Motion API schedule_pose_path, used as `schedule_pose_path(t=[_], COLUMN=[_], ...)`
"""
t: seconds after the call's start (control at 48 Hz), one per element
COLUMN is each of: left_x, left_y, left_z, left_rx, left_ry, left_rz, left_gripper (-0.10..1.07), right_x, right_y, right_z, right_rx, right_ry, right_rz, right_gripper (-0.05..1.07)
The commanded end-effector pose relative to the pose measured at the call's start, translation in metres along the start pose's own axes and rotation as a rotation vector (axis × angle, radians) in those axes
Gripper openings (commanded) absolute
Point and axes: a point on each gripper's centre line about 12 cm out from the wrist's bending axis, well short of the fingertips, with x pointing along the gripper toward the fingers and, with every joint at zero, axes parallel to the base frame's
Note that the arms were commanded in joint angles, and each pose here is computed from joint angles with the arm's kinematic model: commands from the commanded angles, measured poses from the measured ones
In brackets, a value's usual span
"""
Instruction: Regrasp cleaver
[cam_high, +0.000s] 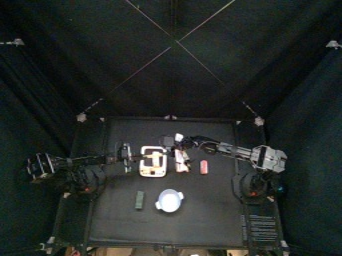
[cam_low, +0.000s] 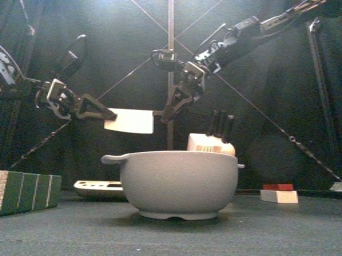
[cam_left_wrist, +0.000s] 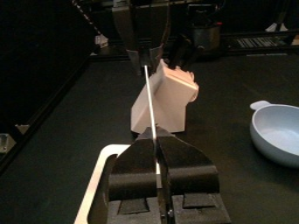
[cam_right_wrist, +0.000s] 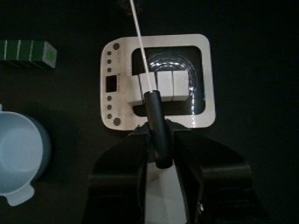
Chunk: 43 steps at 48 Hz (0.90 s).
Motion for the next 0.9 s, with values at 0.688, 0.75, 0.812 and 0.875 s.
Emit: schedule_pose_path(t=[0.688,0.75,0.812,0.875], left_x=[0.016,0.016,0.016,0.016], left_y=[0.015,0.016,0.017,0.017], left_z=[-0.014,-0.014,-0.015,-0.017], left_rx=[0.025,0.024,0.022,0.019], left_ry=[0.052,0.054,0.057,0.064], left_rz=[0.023,0.025,0.026,0.026], left_gripper=[0.16,0.16,0.16,0.16], right_x=[0.009,0.009,0.009,0.011], right_y=[-0.022,-0.022,-0.023,-0.022], right_z=[-0.001,0.000,0.000,-0.002], right_rx=[0.023,0.022,0.023,0.023], right_ry=[-0.008,-0.011,-0.015,-0.013], right_rz=[-0.044,-0.047,-0.050,-0.051], right_gripper=[0.41,0.41,0.41,0.41])
